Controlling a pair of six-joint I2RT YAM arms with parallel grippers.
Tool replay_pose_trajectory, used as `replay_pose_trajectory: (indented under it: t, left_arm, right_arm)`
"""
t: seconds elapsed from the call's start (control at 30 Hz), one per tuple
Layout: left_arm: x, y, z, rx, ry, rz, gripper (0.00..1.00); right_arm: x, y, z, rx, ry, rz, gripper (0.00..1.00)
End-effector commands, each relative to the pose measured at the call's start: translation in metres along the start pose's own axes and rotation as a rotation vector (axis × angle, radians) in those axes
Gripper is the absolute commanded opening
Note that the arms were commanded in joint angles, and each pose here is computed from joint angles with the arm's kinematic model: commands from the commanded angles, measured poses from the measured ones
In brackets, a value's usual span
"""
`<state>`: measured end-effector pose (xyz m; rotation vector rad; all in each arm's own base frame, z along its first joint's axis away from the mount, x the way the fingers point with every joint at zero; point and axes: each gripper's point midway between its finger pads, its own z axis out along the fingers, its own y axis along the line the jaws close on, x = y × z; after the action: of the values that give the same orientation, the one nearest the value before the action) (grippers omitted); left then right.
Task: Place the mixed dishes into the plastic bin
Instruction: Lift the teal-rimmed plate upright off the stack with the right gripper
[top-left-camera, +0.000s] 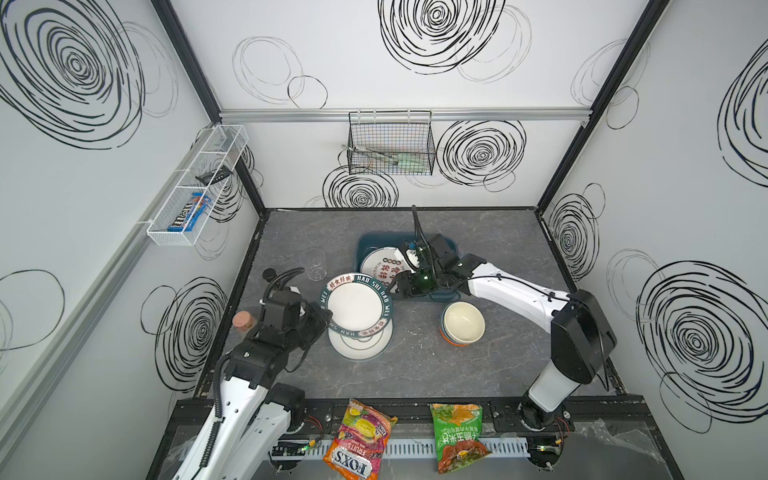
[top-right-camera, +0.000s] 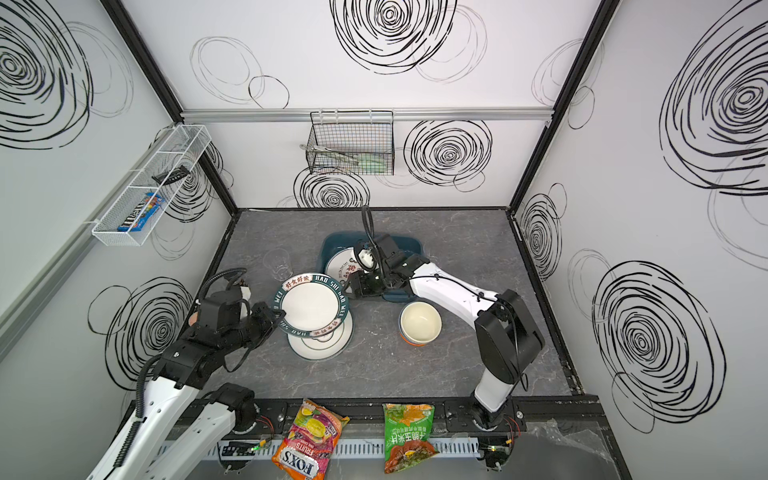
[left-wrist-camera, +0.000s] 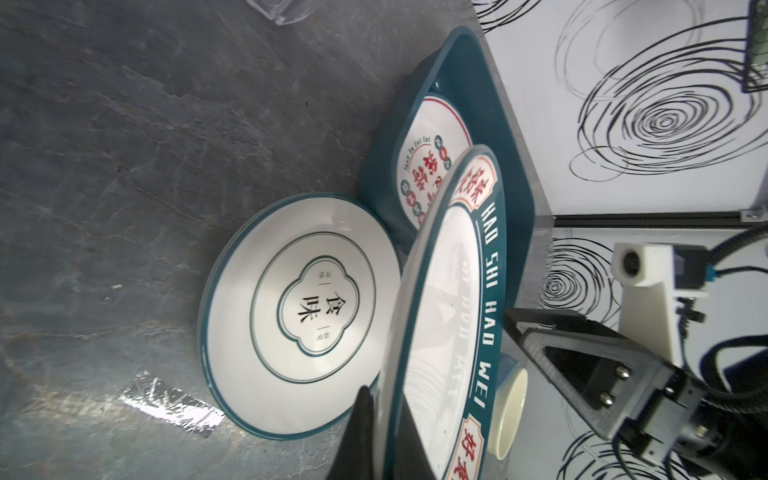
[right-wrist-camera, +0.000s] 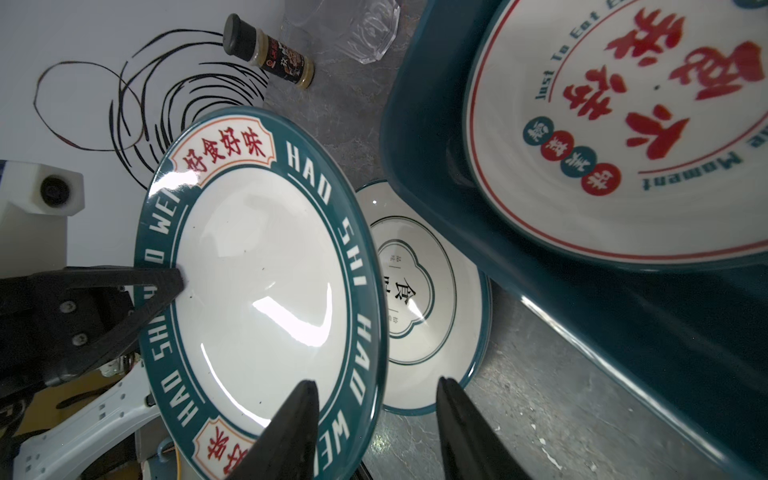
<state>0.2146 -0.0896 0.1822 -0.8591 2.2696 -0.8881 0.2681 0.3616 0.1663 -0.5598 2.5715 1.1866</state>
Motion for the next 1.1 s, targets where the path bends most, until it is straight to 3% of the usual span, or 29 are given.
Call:
replay_pose_trajectory:
  t: [0.0,0.2,0.6,0.67,0.73,0.93,1.07]
  left_arm:
    - [-0.009,-0.049,-0.002,0.204,-0.023,0.020,0.00]
    - [-0.003,-0.070,0.004,0.268,0.001,0.042,0.00]
    - [0.005,-0.083,0.021,0.294,0.022,0.062,0.02]
    - [0.005,-0.082,0.025,0.286,0.023,0.066,0.15]
    - [0.005,-0.081,0.028,0.279,0.025,0.069,0.19]
    - [0.008,-0.075,0.035,0.257,0.033,0.080,0.55]
    - [0.009,-0.068,0.035,0.241,0.029,0.088,0.66]
  right_arm:
    - [-0.007,0.013,-0.015,-0.083,-0.038,0.008,0.51]
    - [-0.013,0.014,-0.030,-0.140,-0.071,0.030,0.48]
    - [-0.022,0.008,-0.052,-0.179,-0.124,0.056,0.12]
    - [-0.024,0.004,-0.057,-0.177,-0.141,0.063,0.06]
    - [-0.028,-0.001,-0.062,-0.170,-0.158,0.067,0.02]
    - [-0.042,-0.021,-0.078,-0.132,-0.211,0.099,0.00]
    - [-0.052,-0.037,-0.088,-0.095,-0.252,0.112,0.00]
